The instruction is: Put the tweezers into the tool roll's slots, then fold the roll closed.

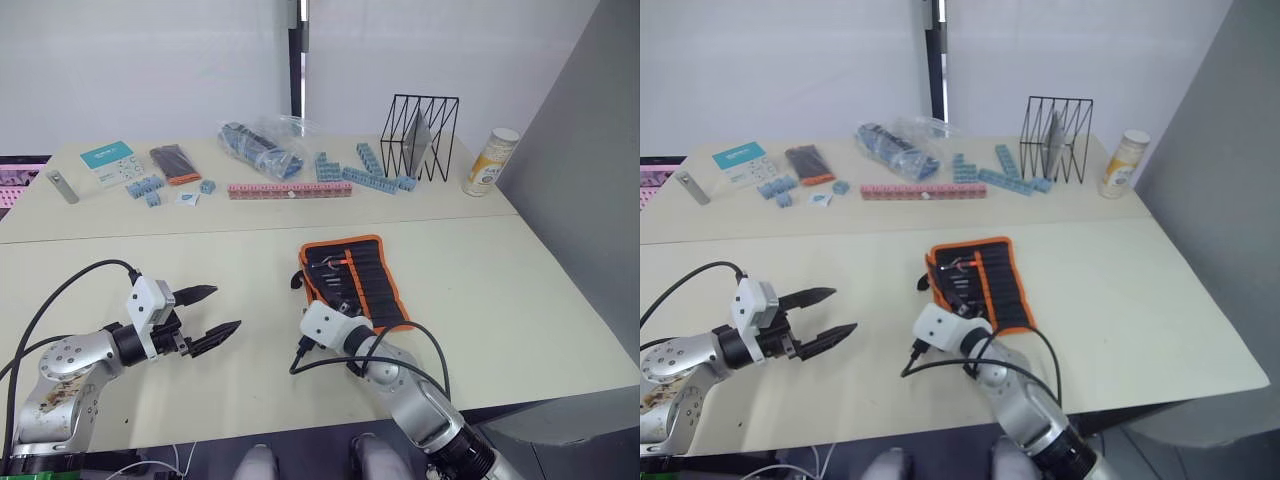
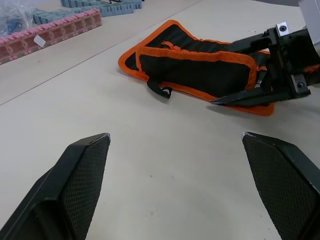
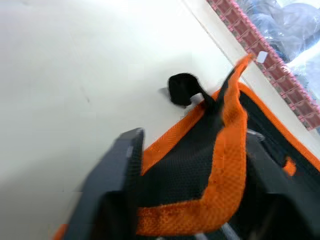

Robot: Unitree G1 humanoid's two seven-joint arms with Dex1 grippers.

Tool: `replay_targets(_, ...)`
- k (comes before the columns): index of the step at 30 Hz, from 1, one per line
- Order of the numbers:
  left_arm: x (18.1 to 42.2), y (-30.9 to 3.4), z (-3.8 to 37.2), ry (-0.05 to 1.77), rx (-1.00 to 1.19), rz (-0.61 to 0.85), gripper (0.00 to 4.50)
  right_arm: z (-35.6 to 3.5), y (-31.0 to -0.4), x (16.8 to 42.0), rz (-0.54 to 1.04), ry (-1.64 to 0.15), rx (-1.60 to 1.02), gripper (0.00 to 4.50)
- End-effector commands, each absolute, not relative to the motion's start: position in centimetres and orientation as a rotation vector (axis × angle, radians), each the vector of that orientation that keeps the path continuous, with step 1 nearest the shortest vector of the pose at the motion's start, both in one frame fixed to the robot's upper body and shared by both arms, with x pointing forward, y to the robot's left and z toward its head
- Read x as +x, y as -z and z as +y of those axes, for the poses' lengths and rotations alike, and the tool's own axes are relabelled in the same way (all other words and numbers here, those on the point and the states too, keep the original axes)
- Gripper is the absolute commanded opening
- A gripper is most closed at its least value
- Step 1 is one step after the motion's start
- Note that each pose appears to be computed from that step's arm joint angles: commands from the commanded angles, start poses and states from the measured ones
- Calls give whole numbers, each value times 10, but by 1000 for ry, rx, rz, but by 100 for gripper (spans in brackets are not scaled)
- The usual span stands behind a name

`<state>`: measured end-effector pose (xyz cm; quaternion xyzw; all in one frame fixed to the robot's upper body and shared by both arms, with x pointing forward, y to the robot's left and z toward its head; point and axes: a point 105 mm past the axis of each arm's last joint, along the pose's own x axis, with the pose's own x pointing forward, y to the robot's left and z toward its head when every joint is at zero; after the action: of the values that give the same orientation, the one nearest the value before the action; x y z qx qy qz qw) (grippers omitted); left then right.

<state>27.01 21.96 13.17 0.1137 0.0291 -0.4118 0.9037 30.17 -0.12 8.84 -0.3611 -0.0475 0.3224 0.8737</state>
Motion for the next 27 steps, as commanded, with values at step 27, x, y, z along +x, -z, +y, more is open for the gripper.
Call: replay_targets(27, 266, -136, 187, 1182, 415, 65, 450, -43, -90, 219, -261, -1411, -790, 4)
